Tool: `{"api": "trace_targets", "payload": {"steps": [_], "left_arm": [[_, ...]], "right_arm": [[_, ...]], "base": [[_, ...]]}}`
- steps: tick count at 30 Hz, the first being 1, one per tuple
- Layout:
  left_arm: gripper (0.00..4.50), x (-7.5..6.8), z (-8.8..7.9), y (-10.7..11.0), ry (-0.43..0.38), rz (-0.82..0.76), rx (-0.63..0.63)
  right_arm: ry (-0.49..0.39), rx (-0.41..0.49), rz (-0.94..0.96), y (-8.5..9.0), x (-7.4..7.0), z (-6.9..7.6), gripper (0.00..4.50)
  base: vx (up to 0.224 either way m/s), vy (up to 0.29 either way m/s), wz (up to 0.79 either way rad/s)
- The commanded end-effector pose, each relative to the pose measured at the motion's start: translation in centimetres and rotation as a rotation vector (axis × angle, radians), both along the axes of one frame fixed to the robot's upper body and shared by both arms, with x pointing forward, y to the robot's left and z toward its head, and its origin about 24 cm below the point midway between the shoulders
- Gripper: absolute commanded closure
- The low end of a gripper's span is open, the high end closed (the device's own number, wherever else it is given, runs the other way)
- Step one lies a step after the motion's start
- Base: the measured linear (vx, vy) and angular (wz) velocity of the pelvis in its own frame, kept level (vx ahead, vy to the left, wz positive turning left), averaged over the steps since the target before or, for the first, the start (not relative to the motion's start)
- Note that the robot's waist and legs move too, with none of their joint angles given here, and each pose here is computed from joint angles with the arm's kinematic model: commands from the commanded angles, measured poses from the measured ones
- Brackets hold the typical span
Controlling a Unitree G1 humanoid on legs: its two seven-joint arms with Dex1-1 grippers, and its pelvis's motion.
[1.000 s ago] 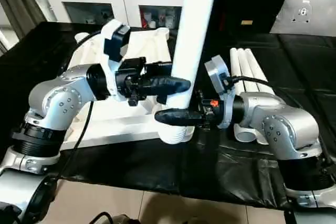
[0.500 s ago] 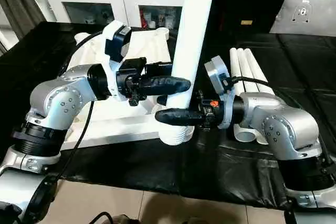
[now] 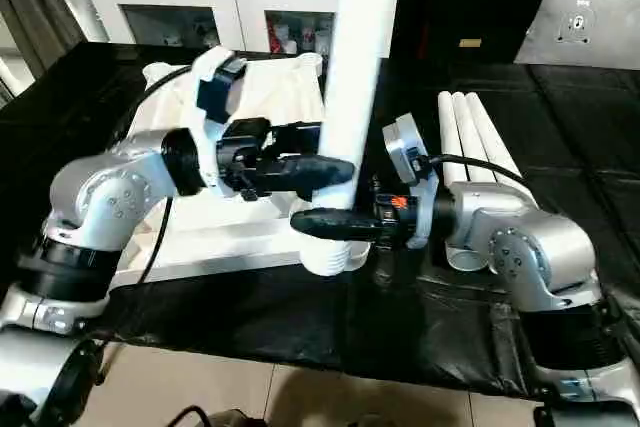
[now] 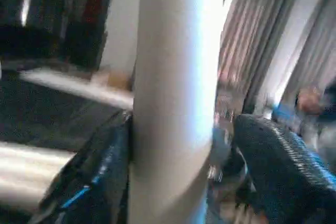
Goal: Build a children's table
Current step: Pick table leg
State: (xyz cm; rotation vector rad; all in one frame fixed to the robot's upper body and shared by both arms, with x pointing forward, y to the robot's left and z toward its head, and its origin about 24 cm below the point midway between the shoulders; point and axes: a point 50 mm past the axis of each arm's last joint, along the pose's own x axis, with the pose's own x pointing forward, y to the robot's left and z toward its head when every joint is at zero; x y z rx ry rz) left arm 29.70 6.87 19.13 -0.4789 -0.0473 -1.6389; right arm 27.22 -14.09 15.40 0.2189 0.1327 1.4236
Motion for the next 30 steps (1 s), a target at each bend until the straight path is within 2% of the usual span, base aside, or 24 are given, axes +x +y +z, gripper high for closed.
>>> {"api": "trace_targets", "payload": {"steps": [1,7,8,9,10,11,12,13,14,15,17,19,21,23,24,28,30], "left_arm": [[0.74,0.2,1.7,1.1,-0.009,0.085,-0.143],[0.66,1.4,1.2,1.5,0.074,0.256,-0.229],[0.66,2.4,0.8,1.6,0.083,0.393,-0.207],[0.66,2.6,0.7,1.7,0.088,0.434,-0.197],[0.66,3.5,0.2,1.6,0.114,0.529,-0.118],[0.66,3.6,0.1,1.6,0.119,0.552,-0.100],[0.66,4.6,-0.6,1.7,0.145,0.667,-0.006],[0.66,5.1,-1.2,1.7,0.108,0.755,0.102],[0.66,5.2,-1.4,1.7,0.097,0.773,0.130],[0.66,5.2,-1.7,1.3,0.059,0.797,0.192],[0.66,4.7,-1.6,0.6,0.036,0.755,0.207],[0.66,3.6,-1.0,-0.5,-0.021,0.678,0.194],[0.66,2.6,-0.4,-1.4,-0.085,0.611,0.186],[0.66,2.4,-0.3,-1.6,-0.095,0.600,0.184],[0.66,1.8,0.0,-2.0,-0.138,0.593,0.187],[0.66,1.7,-0.2,-2.2,-0.165,0.607,0.201],[0.66,1.9,-0.8,-1.9,-0.162,0.648,0.222]], "right_arm": [[-0.011,0.023,-0.130,-0.6,0.3,-0.1,2.56],[-0.017,0.029,-0.165,0.1,0.1,-0.3,2.57],[-0.038,0.030,-0.193,0.7,0.0,-0.5,2.57],[-0.050,0.031,-0.206,0.9,0.0,-0.6,2.57],[-0.079,0.011,-0.270,1.2,0.5,-0.8,2.57],[-0.087,0.008,-0.283,1.2,0.5,-0.8,2.57],[-0.125,-0.005,-0.347,1.5,1.0,-1.0,2.57],[-0.160,-0.032,-0.427,1.8,1.7,-1.1,2.57],[-0.172,-0.039,-0.448,1.8,1.9,-1.1,2.57],[-0.210,-0.069,-0.526,2.1,2.5,-1.2,2.57],[-0.233,-0.094,-0.569,2.3,2.9,-1.2,2.57],[-0.233,-0.134,-0.581,2.5,3.1,-1.7,2.57],[-0.231,-0.216,-0.625,2.5,3.4,-2.5,2.57],[-0.237,-0.233,-0.638,2.4,3.5,-2.7,2.57],[-0.228,-0.254,-0.661,2.4,3.5,-3.2,2.57],[-0.248,-0.242,-0.686,2.5,3.6,-3.4,2.57],[-0.302,-0.226,-0.727,2.5,3.6,-3.2,2.57]], "base": [[0.000,0.000,0.00],[0.000,0.000,0.00],[0.000,0.000,0.00],[0.000,0.000,0.00],[0.000,0.000,0.00],[0.000,0.000,0.00],[0.000,0.000,0.00],[0.000,0.000,0.00],[0.000,0.000,0.00],[0.000,0.000,0.00],[0.000,0.000,0.00],[0.000,0.000,0.00],[0.000,0.000,0.00],[0.000,0.000,0.00],[0.000,0.000,0.00],[0.000,0.000,0.00],[0.000,0.000,0.00]]}}
